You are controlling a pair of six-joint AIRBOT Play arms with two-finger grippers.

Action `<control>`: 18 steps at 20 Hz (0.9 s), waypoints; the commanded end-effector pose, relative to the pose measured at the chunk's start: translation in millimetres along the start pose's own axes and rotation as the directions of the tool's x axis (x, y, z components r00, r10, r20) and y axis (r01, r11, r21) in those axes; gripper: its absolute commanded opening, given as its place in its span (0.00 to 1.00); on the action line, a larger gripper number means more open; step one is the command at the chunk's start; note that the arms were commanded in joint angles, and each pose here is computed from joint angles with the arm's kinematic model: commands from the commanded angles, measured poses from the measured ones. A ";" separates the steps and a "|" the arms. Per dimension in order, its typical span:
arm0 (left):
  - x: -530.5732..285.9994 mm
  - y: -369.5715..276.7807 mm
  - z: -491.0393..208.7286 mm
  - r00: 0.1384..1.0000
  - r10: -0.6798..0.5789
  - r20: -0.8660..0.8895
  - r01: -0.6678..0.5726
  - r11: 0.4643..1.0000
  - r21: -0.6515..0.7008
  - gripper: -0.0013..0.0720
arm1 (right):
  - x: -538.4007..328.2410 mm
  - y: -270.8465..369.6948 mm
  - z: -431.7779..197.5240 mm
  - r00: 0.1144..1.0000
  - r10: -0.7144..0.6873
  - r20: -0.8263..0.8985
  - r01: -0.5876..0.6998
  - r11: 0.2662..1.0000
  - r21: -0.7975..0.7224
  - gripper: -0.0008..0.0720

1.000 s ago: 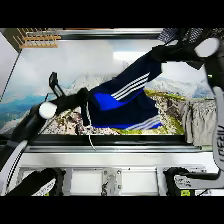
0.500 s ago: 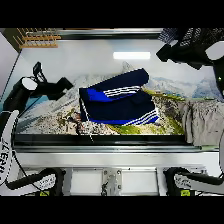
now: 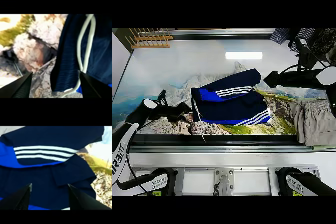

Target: Fold the clothes and pants, and hang the long-sleeved shirts on hangers.

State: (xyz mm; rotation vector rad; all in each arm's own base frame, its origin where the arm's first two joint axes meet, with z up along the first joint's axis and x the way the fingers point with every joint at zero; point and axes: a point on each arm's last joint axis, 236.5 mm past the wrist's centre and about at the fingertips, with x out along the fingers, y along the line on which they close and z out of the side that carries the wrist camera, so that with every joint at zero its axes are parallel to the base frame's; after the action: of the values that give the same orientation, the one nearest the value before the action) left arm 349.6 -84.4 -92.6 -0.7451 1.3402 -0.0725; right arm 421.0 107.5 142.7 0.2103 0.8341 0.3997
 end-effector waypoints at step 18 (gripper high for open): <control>48.8 -20.8 -29.2 0.999 0.035 -0.026 -0.034 0.997 0.063 0.18 | 0.3 8.8 -11.1 0.999 0.032 -0.024 -0.032 0.999 0.015 0.69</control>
State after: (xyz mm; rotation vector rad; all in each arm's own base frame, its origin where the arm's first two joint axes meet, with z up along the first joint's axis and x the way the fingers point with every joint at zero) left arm 339.2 -132.5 -123.5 -0.6647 1.3884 -0.1102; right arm 412.8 116.2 140.1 0.2340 0.8459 0.4251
